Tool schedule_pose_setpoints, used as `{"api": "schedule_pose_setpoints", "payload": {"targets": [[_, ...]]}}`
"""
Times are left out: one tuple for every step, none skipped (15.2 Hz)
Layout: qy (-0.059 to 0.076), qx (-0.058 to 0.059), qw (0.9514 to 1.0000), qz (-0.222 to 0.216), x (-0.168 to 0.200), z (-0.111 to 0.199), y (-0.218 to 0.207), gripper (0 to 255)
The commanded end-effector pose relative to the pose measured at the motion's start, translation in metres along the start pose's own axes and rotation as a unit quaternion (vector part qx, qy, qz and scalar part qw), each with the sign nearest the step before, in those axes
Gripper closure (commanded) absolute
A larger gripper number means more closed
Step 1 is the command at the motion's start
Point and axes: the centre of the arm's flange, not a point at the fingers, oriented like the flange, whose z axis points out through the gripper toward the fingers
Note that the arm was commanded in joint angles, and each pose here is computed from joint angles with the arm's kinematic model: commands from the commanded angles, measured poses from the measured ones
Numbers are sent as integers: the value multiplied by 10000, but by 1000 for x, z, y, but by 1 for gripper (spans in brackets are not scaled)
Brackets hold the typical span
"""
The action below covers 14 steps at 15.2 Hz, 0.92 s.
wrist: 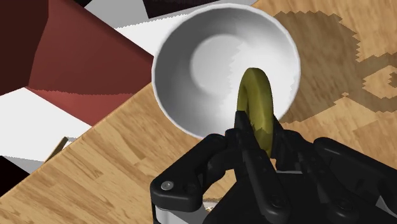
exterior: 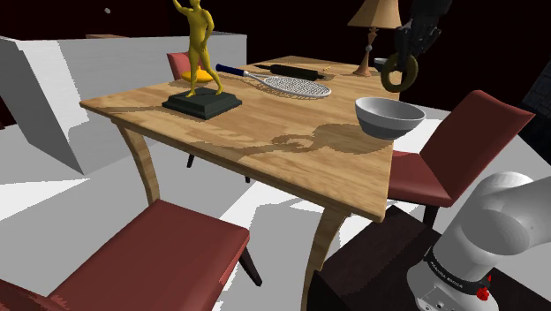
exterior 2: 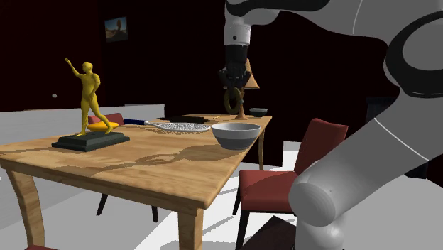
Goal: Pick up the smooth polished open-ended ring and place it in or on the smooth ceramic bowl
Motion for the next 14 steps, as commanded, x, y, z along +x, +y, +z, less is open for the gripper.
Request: {"api": "schedule_pose_setpoints", "payload": {"targets": [[1, 0, 10000, 0, -1, 11, 0, 255], [1, 0, 10000, 0, -2, 16, 0, 255], [1, 0, 10000, 0, -3, 21, 0, 255], [1, 0, 10000, 0, -3, 27, 0, 255], [1, 0, 10000, 0, -4, 32, -1, 255], [1, 0, 10000, 0, -4, 37, -1, 255], [1, 0, 10000, 0, -5, 42, -1, 255], [1, 0, 10000, 0, -5, 46, -1, 255], [1, 0, 10000, 0, -5, 46, -1, 255], [1, 0, 10000, 0, -5, 46, -1, 255], [1, 0, 10000, 0, -5, 46, -1, 255], [1, 0, 10000, 0, -5, 46, -1, 255], [1, 0, 10000, 0, -5, 46, -1, 255], [1, 0, 10000, 0, -5, 46, -1, 255]]}}
